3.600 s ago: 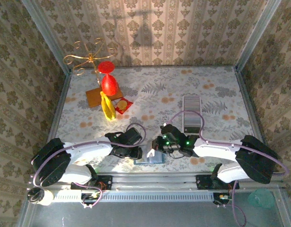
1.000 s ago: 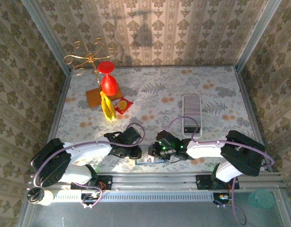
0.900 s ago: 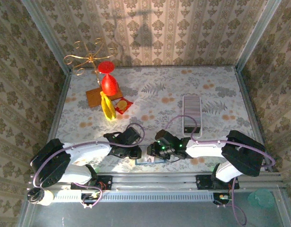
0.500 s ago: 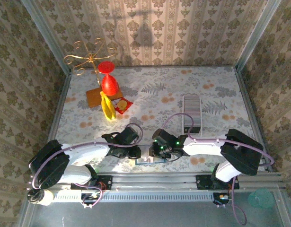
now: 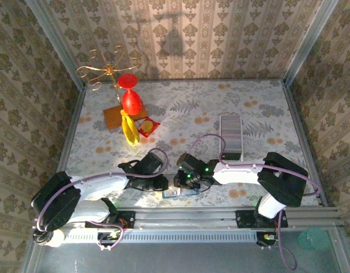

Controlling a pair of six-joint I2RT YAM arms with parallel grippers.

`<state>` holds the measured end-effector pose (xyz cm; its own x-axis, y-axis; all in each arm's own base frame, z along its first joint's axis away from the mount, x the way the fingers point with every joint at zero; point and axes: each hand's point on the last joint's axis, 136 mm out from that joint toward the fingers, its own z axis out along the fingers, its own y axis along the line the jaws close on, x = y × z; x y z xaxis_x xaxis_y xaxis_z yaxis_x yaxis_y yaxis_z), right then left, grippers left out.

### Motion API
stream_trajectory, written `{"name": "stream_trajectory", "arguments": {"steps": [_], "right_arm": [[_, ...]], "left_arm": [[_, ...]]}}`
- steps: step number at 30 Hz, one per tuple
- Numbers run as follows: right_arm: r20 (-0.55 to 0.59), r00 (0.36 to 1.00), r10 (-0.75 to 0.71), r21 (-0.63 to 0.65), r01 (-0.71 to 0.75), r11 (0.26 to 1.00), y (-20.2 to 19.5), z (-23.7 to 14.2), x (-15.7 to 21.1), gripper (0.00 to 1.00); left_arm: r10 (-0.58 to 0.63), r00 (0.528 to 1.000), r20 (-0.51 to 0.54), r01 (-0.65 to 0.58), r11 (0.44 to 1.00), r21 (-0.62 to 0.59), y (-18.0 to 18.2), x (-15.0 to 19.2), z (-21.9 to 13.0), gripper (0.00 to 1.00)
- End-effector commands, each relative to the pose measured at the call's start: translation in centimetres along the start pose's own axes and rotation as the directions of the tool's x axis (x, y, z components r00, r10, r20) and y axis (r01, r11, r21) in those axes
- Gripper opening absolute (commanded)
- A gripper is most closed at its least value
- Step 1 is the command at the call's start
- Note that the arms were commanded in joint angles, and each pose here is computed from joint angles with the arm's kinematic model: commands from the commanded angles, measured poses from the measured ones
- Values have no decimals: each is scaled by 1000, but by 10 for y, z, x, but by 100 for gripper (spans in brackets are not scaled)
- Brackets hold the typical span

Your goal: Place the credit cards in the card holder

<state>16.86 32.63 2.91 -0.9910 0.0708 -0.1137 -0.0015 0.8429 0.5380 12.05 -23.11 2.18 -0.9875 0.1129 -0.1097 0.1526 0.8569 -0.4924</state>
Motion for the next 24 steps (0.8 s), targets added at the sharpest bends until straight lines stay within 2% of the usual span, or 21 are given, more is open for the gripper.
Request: {"name": "stream_trajectory", "arguments": {"steps": [1, 8, 13, 18, 21, 24], "right_arm": [[3, 1000, -7, 7, 7, 1000, 1, -4, 2, 25], [-9, 1000, 8, 30, -7, 1000, -8, 3, 5, 13], [-15, 1000, 3, 26, -3, 1000, -6, 7, 5, 8], [-30, 1000, -9, 15, 10, 1000, 0, 10, 5, 3], [-35, 999, -15, 3, 15, 1000, 5, 12, 4, 0], [-37, 999, -18, -14, 18, 1000, 11, 12, 3, 0]], "left_arm": [[-47, 999, -17, 47, 998, -38, 17, 9, 0, 26], [-51, 998, 48, 50, 999, 22, 12, 2, -10, 29], [-74, 995, 70, 71, 996, 47, 15, 2, -12, 31], [-91, 994, 58, 88, 995, 52, 17, 4, -9, 25], [-95, 995, 39, 93, 994, 55, 17, 5, -4, 14], [-96, 995, 33, 94, 994, 61, 15, 5, -3, 13]]}}
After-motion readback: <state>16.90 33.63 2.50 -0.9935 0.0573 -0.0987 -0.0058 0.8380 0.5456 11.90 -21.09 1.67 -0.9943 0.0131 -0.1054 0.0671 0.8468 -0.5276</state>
